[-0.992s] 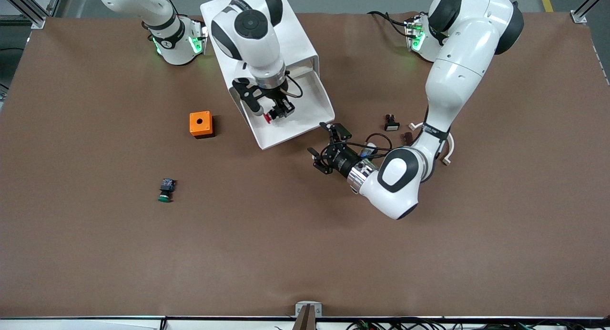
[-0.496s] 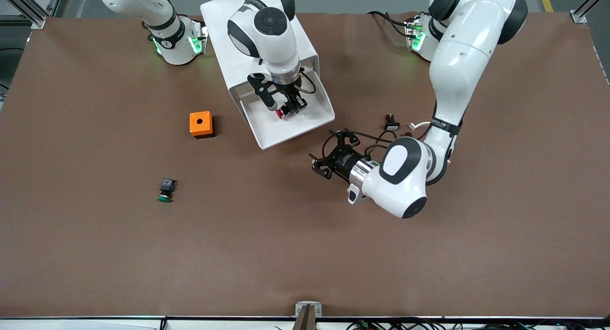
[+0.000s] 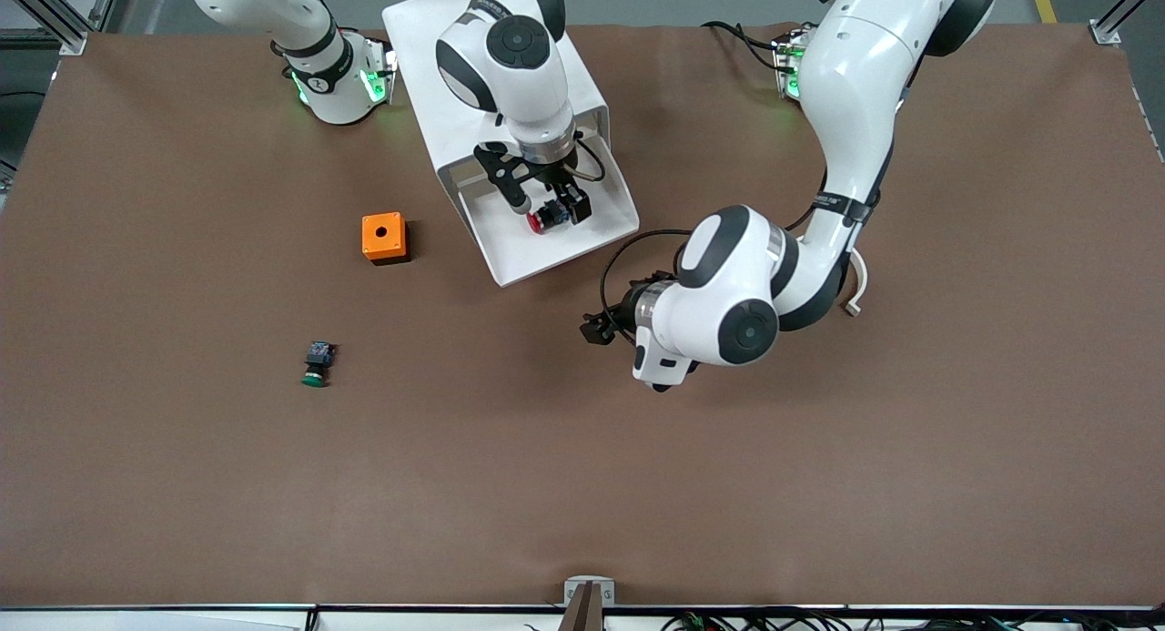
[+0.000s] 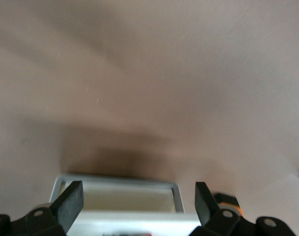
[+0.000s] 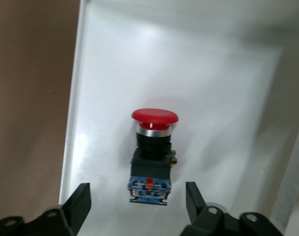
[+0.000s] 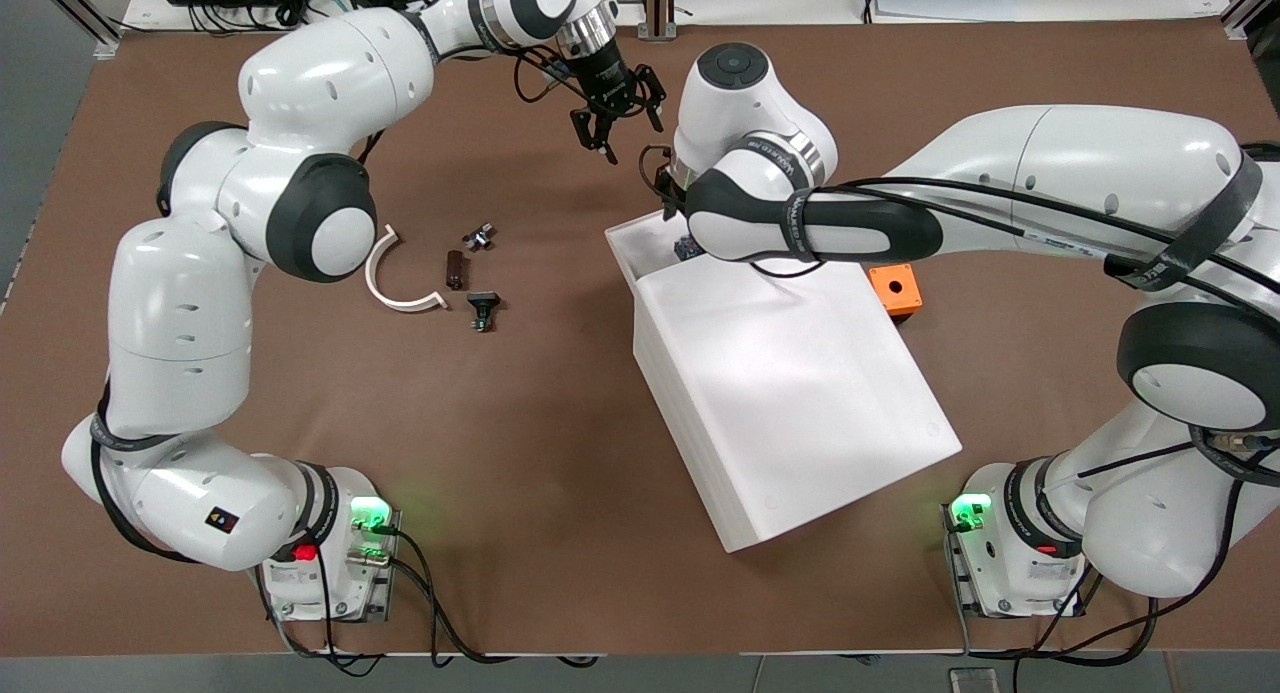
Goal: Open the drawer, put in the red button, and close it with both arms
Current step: 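Release the red button in the drawer and withdraw the right gripper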
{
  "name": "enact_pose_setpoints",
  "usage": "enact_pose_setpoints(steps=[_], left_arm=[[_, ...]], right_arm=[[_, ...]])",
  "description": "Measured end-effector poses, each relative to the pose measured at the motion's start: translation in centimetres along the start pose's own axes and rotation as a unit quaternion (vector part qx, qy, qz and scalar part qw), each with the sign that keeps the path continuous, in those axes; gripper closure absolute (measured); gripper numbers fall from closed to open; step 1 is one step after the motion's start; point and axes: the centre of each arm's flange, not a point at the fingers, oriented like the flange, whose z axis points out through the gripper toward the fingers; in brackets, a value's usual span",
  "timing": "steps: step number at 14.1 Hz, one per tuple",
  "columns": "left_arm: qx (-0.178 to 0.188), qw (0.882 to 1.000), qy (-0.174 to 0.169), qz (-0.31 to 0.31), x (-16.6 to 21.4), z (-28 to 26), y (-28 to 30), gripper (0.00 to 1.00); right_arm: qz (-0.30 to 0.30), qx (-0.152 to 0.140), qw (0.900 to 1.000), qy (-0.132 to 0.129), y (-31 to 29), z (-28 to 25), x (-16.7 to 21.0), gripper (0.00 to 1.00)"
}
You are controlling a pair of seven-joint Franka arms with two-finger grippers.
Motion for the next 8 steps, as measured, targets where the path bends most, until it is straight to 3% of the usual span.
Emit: enact_pose_setpoints(steps=[1,3,5,8], left_arm=[[-0.001,1.0,0.014,0.008,0.0,0.0,0.2,0.0],[0.012,0.998,0.052,0.031,0.3,0.1,0.2,0.0],[0.024,0.994,0.09,0.053,-0.5,0.7,0.7,0.0],[0.033,0.99,0.116,0.079,-2.3,2.0,1.5,0.0]], right_arm=[[-0.019,-0.006,1.0,0.001,-0.4,-0.8,0.4,0.0],[-0.065,-0.03,0.997,0.004,-1.7,-3.2,2.6,0.0],[-0.104,-0.053,0.993,0.003,-3.2,-6.5,6.6,0.0],[-0.161,-0.083,0.983,-0.008,-4.0,-10.2,13.4,0.0]])
